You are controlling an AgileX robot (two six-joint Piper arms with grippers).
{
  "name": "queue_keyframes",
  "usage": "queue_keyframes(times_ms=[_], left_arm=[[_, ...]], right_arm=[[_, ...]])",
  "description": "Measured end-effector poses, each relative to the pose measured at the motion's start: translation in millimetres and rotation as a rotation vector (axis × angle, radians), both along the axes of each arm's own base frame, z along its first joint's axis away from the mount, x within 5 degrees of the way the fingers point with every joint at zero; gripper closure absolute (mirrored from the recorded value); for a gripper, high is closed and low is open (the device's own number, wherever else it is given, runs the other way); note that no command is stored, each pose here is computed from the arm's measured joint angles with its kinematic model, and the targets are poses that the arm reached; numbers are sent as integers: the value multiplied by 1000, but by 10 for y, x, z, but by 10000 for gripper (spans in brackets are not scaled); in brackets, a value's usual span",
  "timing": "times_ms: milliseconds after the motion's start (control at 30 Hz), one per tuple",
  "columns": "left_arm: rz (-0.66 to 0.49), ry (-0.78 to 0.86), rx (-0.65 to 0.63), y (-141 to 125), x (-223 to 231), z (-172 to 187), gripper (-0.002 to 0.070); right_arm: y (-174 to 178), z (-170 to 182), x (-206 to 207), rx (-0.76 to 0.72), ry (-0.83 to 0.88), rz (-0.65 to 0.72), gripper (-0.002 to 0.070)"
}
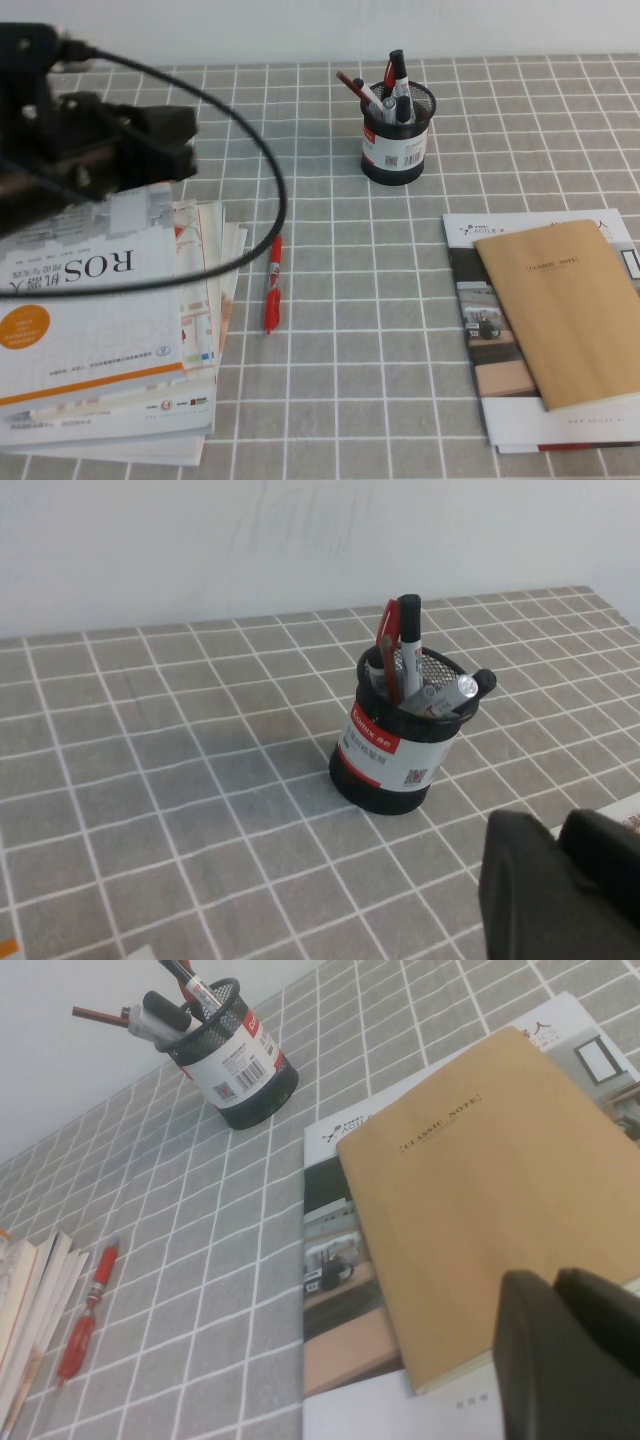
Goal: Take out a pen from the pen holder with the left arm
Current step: 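Take a marker out of the pen holder and lay it on the table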
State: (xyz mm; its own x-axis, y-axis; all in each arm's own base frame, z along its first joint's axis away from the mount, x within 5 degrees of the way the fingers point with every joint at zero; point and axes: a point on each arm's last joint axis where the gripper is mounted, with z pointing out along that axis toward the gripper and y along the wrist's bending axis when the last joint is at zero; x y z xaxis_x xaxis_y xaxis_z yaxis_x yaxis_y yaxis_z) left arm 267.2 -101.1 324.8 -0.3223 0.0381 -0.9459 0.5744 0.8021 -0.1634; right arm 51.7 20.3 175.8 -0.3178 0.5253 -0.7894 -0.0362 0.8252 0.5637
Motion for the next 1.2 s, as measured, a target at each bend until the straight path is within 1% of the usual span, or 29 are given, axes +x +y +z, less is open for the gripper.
queue_keyframes(times_ms=[67, 200, 233, 267, 333, 433, 633, 733, 833, 1000, 1100, 1200], left_arm=[[-6, 7, -11, -63, 139, -18, 606], [12, 55, -58, -141, 414, -121, 445], [13, 70, -61, -158, 479, -166, 416], [9, 80, -69, -180, 544, -192, 389], [-13, 80, -84, -229, 656, -194, 365], [-69, 64, -110, -316, 810, -153, 360], [-177, 18, -136, -474, 1107, -110, 374], [-222, 7, -126, -536, 1234, -198, 375], [-255, -3, -86, -598, 1335, -362, 375], [-341, -83, 40, -705, 1402, -622, 375], [-359, -107, 80, -711, 1424, -700, 375], [-368, -119, 90, -714, 1422, -700, 378]], right_arm=[[0, 0, 0, 0, 0, 0, 689], [0, 0, 0, 0, 0, 0, 689], [0, 0, 0, 0, 0, 0, 689], [0, 0, 0, 0, 0, 0, 689], [0, 0, 0, 0, 0, 0, 689], [0, 0, 0, 0, 0, 0, 689], [0, 0, 0, 0, 0, 0, 689], [0, 0, 0, 0, 0, 0, 689], [0, 0, 0, 0, 0, 0, 688], [0, 0, 0, 0, 0, 0, 689], [0, 0, 0, 0, 0, 0, 689], [0, 0, 0, 0, 0, 0, 689]])
